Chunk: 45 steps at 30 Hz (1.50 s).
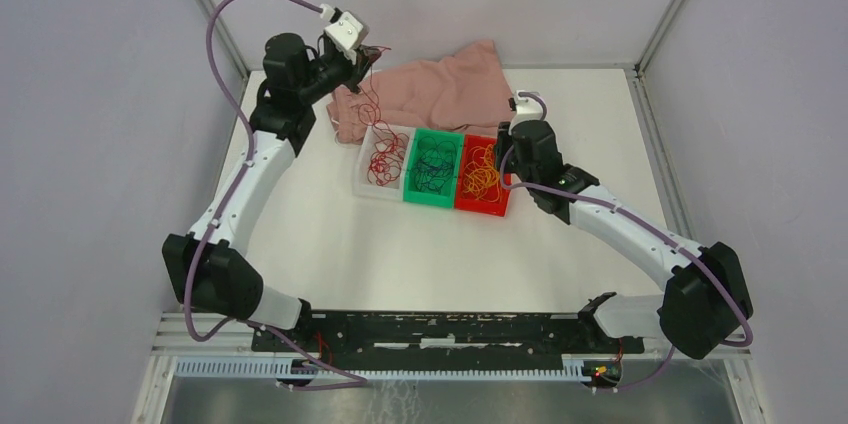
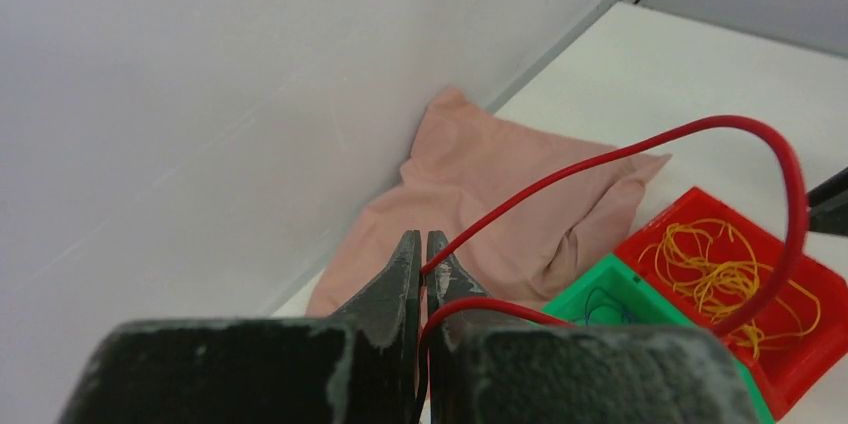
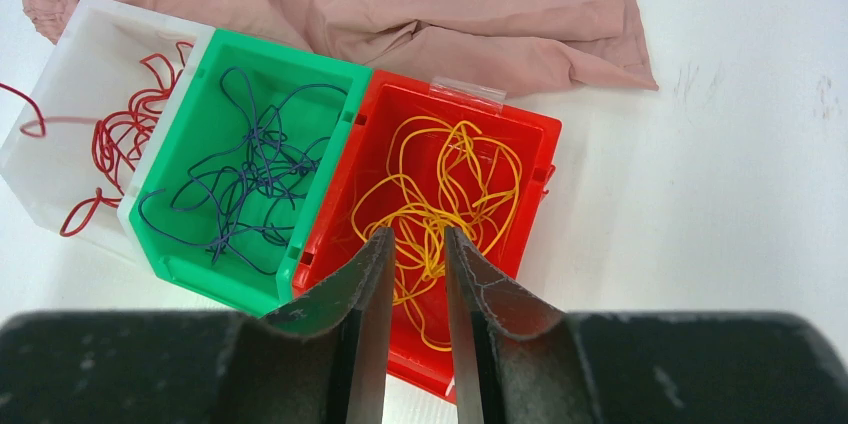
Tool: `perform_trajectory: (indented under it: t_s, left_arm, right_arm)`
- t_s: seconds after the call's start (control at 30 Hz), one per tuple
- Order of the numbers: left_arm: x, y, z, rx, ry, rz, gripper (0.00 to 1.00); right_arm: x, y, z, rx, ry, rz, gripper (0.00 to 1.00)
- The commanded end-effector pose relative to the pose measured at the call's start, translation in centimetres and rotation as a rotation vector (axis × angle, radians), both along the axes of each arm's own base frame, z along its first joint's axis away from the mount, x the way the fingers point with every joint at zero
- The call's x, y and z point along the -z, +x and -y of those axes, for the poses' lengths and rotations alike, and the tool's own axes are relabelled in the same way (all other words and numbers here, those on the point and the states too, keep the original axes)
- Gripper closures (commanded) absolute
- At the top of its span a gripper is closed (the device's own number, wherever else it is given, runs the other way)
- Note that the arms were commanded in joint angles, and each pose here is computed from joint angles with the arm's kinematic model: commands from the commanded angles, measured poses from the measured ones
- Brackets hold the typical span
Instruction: Untangle the cables
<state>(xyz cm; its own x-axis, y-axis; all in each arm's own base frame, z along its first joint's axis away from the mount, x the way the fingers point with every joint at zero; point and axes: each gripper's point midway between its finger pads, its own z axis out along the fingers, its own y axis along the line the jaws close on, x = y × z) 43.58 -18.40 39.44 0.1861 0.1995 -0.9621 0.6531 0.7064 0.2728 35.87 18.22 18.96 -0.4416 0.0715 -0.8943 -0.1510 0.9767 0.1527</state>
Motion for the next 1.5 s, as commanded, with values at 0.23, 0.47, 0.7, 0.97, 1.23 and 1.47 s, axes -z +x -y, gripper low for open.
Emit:
perform_trajectory:
  t_s: [0.23,0.47,0.7,0.97,1.23,1.47]
  left_arm:
    - [6.4,2.3,-0.6,-0.045,0.128,-0.036,0.97]
    - [11.1,3.8,0.7,-0.039,0.189,-0.096,0.97]
    - [16.1,4.7,1.6,-0.042,0.242,-0.122,0.97]
    - [21.5,4.4,1.9,0.001,0.327,-0.147,0.97]
    - [26.3,3.1,1.7,0.019,0.377,-0.224,0.97]
    - [27.9,3.3,2.0,0.024,0.417,-0.318,0.87]
  right_arm:
    - [-1.6,0.4,0.1,0.022,0.049,0.051,0.72]
    - [-1.8,0.6,0.3,0.032,0.04,0.053,0.72]
    - [-2.1,0.6,0.7,0.047,0.032,0.064,0.74]
    - [-2.2,0.8,1.0,0.062,0.023,0.065,0.75]
    - [-2.1,1.0,1.0,0.068,0.018,0.056,0.76]
    - [-2.3,1.2,1.1,0.072,0.013,0.055,0.76]
